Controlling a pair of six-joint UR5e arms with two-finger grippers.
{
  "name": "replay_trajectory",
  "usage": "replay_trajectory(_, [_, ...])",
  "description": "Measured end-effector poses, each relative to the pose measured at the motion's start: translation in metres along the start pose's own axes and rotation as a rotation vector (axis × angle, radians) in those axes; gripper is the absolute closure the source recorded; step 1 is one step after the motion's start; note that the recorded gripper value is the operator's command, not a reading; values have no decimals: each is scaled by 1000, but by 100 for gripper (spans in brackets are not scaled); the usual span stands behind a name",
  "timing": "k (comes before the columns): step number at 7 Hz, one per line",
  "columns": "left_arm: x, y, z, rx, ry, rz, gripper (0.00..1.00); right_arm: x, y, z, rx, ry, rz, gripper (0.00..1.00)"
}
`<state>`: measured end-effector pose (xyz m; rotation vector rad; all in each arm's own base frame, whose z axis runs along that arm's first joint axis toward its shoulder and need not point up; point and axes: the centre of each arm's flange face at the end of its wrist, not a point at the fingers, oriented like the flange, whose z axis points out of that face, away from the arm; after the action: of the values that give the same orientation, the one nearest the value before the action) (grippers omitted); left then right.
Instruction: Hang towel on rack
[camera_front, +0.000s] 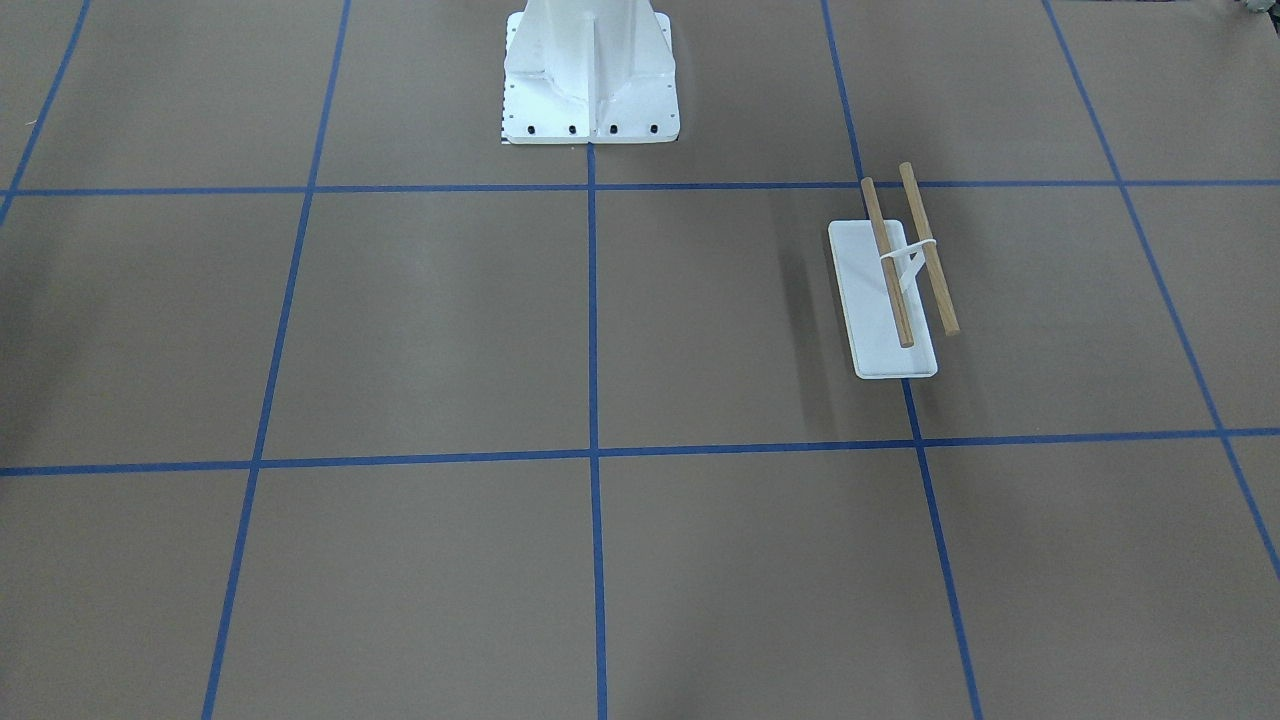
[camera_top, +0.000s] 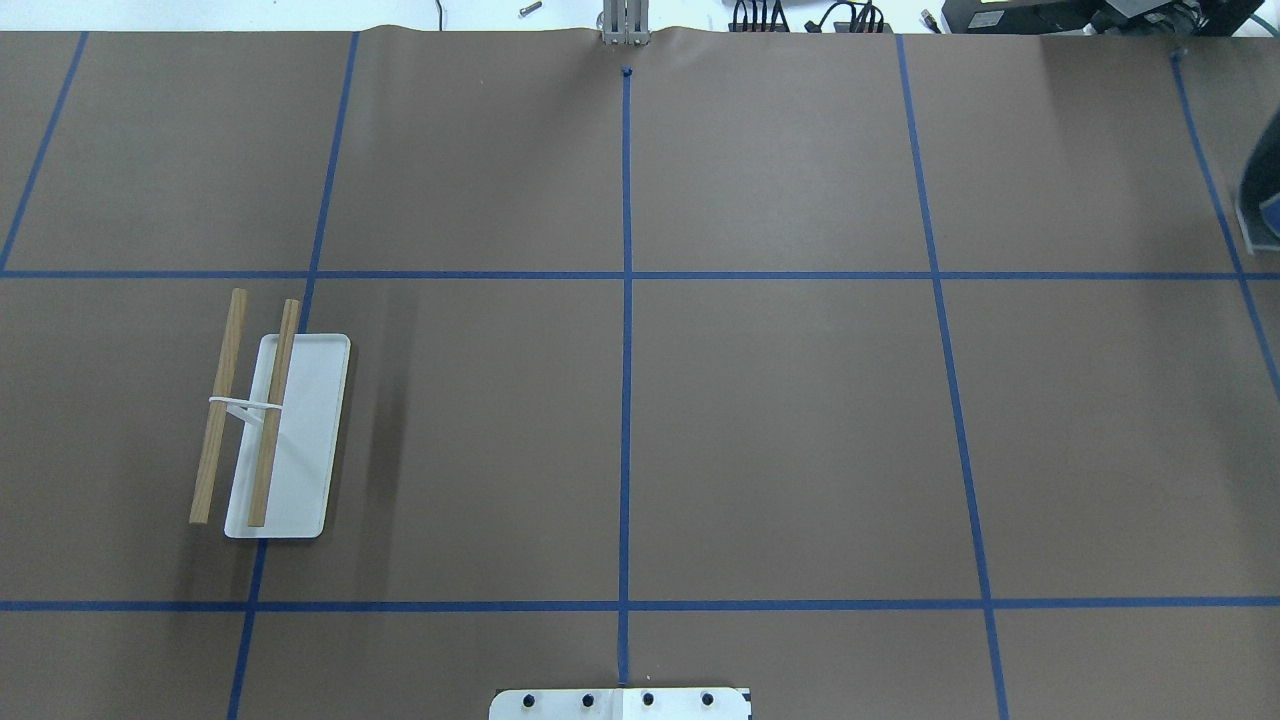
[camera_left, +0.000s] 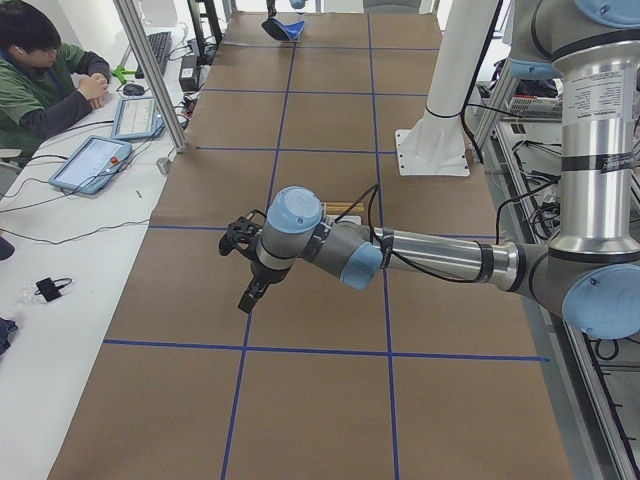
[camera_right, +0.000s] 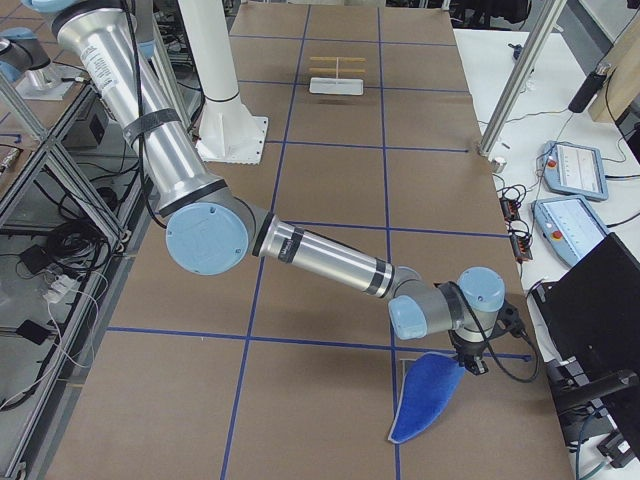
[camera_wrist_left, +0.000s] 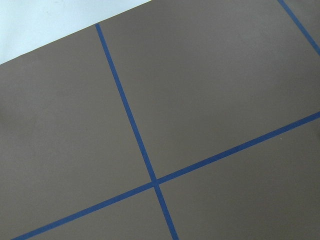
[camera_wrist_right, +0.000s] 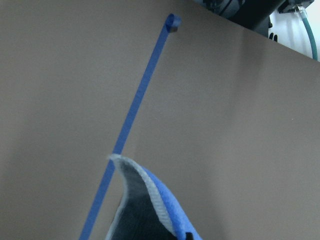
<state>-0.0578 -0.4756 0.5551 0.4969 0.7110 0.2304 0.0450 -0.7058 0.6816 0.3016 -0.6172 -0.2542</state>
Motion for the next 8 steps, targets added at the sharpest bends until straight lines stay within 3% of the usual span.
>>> replay_trajectory(3, [7, -6, -3, 26, 19, 23, 1, -94, -28, -106, 39, -29, 46, 100])
replay_trajectory(4, [17, -13, -5, 43, 70, 7, 1, -148, -29, -133, 56, -51, 59, 100])
replay_trajectory(6, [54, -36, -7, 100, 182, -123, 1, -271, -33, -186, 108, -112, 64, 100])
replay_trajectory(8, [100, -71, -8, 146, 277, -273, 1, -387, -26, -230, 181, -194, 11, 100])
